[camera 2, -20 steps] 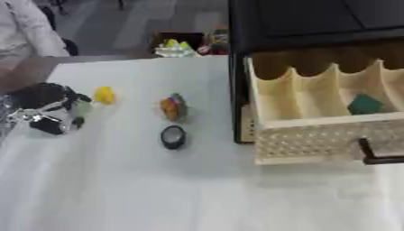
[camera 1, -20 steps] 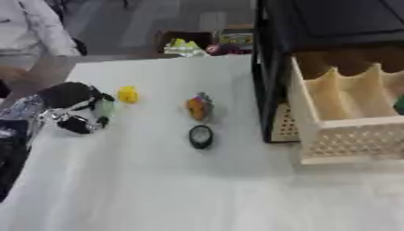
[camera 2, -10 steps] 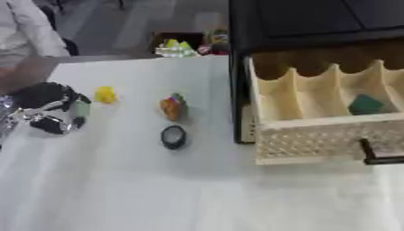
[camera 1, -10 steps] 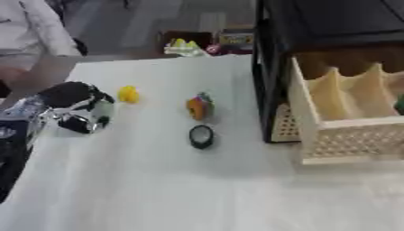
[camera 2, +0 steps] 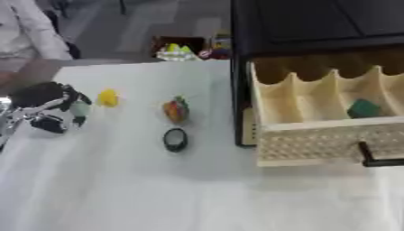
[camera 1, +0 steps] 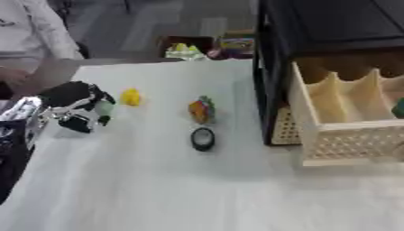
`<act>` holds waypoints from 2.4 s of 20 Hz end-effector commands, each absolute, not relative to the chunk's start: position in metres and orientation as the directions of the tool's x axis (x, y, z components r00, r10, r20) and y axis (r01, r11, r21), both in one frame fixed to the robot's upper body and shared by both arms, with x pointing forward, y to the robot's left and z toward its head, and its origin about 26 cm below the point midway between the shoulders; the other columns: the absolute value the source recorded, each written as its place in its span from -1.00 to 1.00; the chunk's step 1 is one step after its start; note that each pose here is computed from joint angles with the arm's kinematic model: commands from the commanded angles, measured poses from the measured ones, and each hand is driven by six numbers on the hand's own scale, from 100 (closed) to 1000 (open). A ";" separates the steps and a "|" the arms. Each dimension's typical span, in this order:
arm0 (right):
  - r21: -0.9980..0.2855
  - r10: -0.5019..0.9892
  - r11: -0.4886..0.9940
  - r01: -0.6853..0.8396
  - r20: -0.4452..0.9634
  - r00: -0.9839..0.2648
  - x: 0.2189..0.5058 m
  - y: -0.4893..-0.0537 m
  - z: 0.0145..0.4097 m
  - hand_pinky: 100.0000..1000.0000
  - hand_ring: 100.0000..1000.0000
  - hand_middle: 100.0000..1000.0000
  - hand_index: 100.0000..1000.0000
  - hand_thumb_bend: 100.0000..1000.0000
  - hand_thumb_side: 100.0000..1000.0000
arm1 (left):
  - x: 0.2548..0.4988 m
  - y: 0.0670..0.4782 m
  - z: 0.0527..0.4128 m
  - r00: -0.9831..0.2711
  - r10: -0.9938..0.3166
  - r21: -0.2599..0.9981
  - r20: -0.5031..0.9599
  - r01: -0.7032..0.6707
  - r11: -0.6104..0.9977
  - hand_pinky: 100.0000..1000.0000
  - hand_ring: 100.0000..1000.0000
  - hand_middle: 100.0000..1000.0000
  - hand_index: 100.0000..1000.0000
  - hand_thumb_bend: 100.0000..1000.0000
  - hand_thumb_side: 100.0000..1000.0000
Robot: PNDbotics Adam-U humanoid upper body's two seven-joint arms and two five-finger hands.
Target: Pick up objects from table and place into drawer.
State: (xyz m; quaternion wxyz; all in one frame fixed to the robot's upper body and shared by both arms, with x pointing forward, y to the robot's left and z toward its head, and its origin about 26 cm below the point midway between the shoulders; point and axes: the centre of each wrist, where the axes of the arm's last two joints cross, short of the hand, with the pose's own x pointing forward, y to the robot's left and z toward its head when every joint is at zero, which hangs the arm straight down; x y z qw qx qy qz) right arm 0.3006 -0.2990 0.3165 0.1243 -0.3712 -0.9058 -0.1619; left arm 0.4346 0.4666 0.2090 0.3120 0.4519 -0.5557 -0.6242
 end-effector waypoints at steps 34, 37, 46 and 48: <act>0.098 0.572 0.738 0.667 0.433 -0.696 0.303 -0.277 0.305 -0.59 -0.20 -0.12 0.20 -1.00 -0.05 | 0.441 0.343 0.310 -0.822 -0.496 0.947 -0.280 -0.321 -0.002 -1.00 -0.48 -0.67 0.22 -1.00 -0.68; 0.094 0.569 0.740 0.666 0.442 -0.694 0.304 -0.275 0.304 -0.58 -0.20 -0.11 0.21 -1.00 -0.01 | 0.442 0.322 0.317 -0.850 -0.450 0.946 -0.273 -0.322 0.035 -1.00 -0.49 -0.67 0.21 -1.00 -0.68; 0.100 0.552 0.746 0.658 0.460 -0.696 0.305 -0.272 0.301 -0.54 -0.19 -0.11 0.21 -1.00 -0.12 | 0.448 0.259 0.327 -0.926 -0.314 0.956 -0.211 -0.262 0.130 -1.00 -0.50 -0.68 0.20 -1.00 -0.68; 0.102 0.548 0.747 0.657 0.463 -0.696 0.305 -0.271 0.301 -0.54 -0.19 -0.11 0.21 -1.00 -0.12 | 0.448 0.249 0.330 -0.937 -0.287 0.958 -0.198 -0.247 0.146 -1.00 -0.51 -0.69 0.19 -1.00 -0.68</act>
